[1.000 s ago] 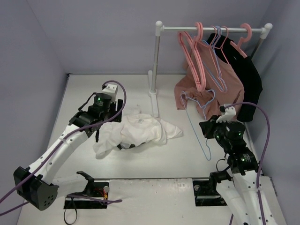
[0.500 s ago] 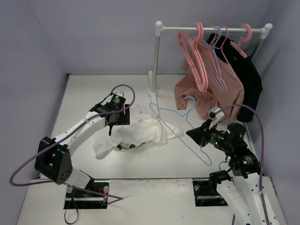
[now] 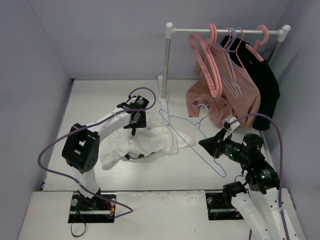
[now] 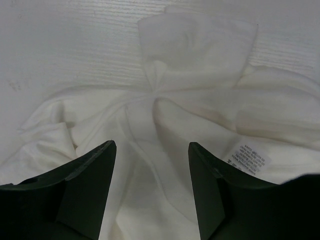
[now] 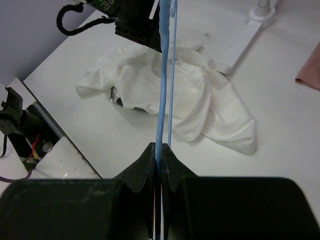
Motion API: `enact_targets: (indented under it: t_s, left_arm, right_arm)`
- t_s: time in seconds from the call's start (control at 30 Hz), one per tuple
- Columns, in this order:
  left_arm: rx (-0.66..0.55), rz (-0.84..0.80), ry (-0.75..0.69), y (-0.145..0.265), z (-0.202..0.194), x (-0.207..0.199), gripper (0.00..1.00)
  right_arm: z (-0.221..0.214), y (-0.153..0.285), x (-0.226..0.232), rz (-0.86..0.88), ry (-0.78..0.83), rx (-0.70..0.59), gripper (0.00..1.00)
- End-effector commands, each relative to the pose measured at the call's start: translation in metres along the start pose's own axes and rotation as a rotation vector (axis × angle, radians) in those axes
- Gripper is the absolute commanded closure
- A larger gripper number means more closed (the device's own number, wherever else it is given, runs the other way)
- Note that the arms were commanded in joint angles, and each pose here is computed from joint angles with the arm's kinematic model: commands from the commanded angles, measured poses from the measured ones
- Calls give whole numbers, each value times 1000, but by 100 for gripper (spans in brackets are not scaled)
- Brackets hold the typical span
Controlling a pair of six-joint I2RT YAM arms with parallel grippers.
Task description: Place the t-shirt on the hanger
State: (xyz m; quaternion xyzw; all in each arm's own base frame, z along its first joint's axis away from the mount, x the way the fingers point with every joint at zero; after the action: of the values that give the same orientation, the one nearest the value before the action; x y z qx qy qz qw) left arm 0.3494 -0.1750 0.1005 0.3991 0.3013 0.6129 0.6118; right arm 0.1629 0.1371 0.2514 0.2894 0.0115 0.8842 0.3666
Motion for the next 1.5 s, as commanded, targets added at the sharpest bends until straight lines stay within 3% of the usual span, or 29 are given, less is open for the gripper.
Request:
enact_targets:
  t_s: [0.0, 0.27, 0.53, 0.6, 0.67, 1.1, 1.2, 1.47]
  left_arm:
    - [-51, 70, 50, 0, 21, 5, 46]
    - [-11, 137, 42, -21, 12, 8, 54]
    - [-8, 162, 44, -13, 3, 17, 78]
    - [-19, 164, 34, -7, 2, 21, 95]
    - [-46, 159, -6, 4, 7, 26, 100]
    - [-453, 117, -263, 128, 60, 71, 100]
    - [-496, 104, -293, 148, 70, 74, 100]
    - [-516, 25, -347, 174, 77, 68, 100]
  right_arm:
    - [18, 2, 10, 30, 56, -71, 100]
    - [18, 4, 12, 34, 62, -82, 100]
    - [18, 5, 14, 37, 65, -84, 100]
    - [17, 3, 15, 48, 61, -70, 100]
    - [19, 2, 18, 64, 60, -62, 100]
    - [45, -38, 43, 201, 111, 39, 100]
    - [40, -54, 65, 283, 161, 99, 100]
    - [44, -85, 83, 313, 334, 104, 100]
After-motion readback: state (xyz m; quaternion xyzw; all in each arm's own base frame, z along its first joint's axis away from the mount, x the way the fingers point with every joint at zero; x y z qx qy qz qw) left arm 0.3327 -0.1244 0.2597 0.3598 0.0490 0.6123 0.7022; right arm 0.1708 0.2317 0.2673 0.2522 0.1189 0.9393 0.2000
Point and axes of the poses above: each gripper's point midway between its finger pads, its own y axis back along the fingers, its own x axis along the line the jaws close on, z = x × y, the point moved 2 cm from there along y, back along the fingers, and after that the axes turned 12 degrees about -y, right-handed, at the moved point
